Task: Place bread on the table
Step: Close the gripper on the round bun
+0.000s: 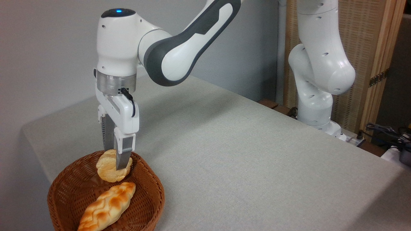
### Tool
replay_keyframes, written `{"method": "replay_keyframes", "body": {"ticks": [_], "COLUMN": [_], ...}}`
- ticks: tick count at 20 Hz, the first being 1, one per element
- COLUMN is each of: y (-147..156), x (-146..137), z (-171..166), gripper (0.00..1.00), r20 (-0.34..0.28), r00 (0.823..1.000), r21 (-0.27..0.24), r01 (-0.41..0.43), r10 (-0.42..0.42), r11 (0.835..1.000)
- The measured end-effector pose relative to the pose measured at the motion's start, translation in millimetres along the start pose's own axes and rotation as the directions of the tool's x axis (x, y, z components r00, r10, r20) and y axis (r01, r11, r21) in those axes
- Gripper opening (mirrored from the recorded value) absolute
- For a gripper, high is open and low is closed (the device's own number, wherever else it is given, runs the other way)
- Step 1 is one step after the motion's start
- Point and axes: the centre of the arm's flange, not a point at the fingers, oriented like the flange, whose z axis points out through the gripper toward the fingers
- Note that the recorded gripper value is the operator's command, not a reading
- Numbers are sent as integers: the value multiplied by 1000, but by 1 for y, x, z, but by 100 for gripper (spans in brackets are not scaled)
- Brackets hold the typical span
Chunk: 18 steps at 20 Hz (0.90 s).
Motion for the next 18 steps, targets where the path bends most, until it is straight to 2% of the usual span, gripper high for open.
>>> {"method": "replay_keyframes", "body": {"ticks": [3, 4, 7, 8, 9, 11, 18], "y": [-4, -4, -5, -5, -6, -8, -8], "x": [-1, -1, -1, -1, -1, -2, -1], "z": [3, 3, 4, 4, 4, 4, 4], "gripper": [100, 94, 55, 45, 37, 27, 26], "r20": [-6, -6, -9, -10, -11, -14, -17], "r00": [1000, 1000, 1000, 1000, 1000, 1000, 1000], "r21": [9, 9, 11, 12, 14, 13, 14], "r01": [-5, -5, -5, -5, -4, 2, 4], "r10": [5, 5, 6, 5, 4, -2, -4], "r11": [1000, 1000, 1000, 1000, 1000, 1000, 1000]}}
